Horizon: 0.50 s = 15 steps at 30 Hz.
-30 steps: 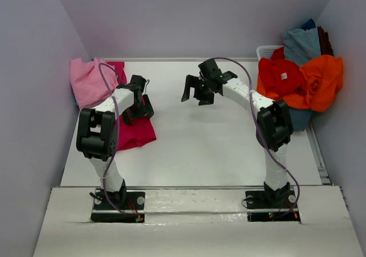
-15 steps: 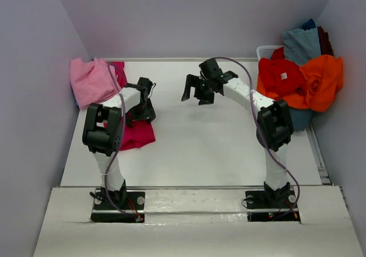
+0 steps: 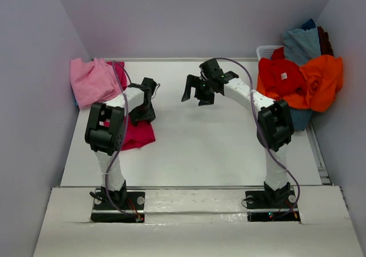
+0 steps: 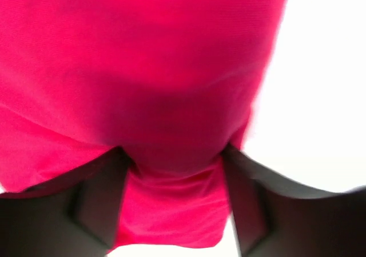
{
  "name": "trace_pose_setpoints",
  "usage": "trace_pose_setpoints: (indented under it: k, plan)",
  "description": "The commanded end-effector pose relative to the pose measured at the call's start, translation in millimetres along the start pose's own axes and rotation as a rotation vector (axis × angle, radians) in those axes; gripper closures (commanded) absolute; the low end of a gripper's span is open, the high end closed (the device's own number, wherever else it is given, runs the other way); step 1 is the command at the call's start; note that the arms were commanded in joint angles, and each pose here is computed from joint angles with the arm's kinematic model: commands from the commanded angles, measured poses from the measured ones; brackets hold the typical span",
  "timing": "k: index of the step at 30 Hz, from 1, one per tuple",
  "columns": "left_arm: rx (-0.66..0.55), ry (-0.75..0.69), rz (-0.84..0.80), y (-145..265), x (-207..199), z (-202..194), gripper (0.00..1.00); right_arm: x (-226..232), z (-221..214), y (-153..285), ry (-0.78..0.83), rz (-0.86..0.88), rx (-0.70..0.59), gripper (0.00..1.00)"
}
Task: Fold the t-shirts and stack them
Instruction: Neatly place the folded tshirt to the corner
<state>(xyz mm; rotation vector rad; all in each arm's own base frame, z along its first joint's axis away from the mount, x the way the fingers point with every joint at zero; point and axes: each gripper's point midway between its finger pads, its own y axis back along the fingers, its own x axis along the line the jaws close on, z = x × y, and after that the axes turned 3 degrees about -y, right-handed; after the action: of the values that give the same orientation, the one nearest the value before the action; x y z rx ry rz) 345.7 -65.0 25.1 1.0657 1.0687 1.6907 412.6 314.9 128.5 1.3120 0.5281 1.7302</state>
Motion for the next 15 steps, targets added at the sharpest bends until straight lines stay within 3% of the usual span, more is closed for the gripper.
trace_pose_setpoints:
  k: [1,2,8,11,15]
  plan:
    - [0.188,-0.044,0.056,-34.1,11.2,-57.0,0.35,16.4,14.3,19.4,0.022,0.064,-0.059,0.0]
    - [0.201,-0.038,0.039,-36.2,8.6,-62.3,0.46,11.7,16.1,19.9,0.015,0.058,-0.061,0.0]
    - [0.29,-0.006,-0.045,-43.9,-1.0,-91.7,0.72,9.4,12.6,17.9,0.016,0.058,-0.05,0.0]
    - [0.319,-0.001,-0.058,-46.4,-1.0,-104.7,0.94,6.1,13.8,17.0,0.007,0.061,-0.046,0.0]
    - [0.326,0.011,-0.096,-45.6,-7.8,-106.3,0.94,4.6,11.0,14.6,0.006,0.06,-0.033,0.0]
